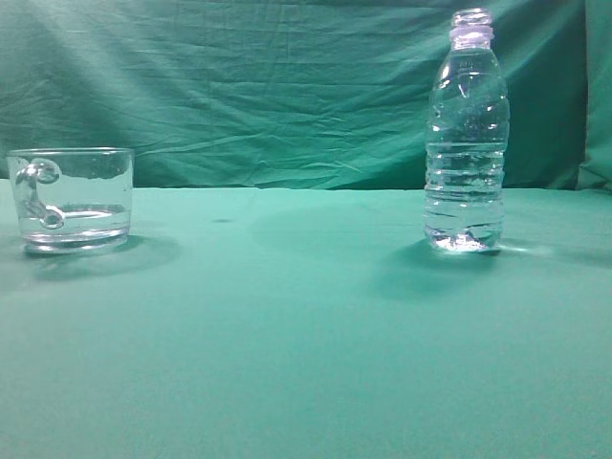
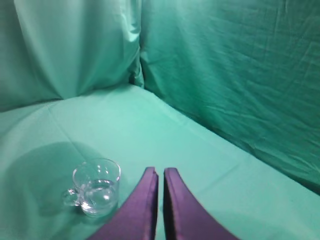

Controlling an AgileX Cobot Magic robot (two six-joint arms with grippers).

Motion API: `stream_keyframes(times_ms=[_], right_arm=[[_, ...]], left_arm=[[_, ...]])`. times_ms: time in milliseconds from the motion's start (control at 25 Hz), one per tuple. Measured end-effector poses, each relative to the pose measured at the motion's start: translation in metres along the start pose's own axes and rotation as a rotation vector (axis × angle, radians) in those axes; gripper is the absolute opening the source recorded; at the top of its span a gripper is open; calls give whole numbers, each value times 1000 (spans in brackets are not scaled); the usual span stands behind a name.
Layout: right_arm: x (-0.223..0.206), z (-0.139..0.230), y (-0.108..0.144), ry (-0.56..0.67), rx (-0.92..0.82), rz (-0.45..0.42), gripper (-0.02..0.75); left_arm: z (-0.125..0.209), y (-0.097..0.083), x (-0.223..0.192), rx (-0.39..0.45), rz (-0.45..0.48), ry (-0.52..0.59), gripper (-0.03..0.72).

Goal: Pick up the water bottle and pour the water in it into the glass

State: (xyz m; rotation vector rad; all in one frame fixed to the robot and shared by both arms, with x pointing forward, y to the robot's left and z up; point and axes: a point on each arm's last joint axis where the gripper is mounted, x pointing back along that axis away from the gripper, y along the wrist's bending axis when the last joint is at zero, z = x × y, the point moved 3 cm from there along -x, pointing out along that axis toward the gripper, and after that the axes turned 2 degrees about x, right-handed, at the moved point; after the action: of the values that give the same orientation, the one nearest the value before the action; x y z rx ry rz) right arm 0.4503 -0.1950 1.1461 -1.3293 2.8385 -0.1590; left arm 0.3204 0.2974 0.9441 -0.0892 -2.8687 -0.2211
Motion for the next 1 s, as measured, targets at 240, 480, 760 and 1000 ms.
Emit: stream_keyframes(times_ms=[240, 480, 760, 1000], right_arm=[[42, -36, 48, -99, 155, -81, 0], [78, -57, 83, -188, 197, -88, 0], [117, -78, 85, -334, -2, 157, 0], [132, -89, 60, -451, -16, 399, 0]], left_arm=[[0, 0, 0, 0, 0, 0, 0], [0, 0, 0, 0, 0, 0, 0], [0, 0, 0, 0, 0, 0, 0], [0, 0, 0, 0, 0, 0, 0]])
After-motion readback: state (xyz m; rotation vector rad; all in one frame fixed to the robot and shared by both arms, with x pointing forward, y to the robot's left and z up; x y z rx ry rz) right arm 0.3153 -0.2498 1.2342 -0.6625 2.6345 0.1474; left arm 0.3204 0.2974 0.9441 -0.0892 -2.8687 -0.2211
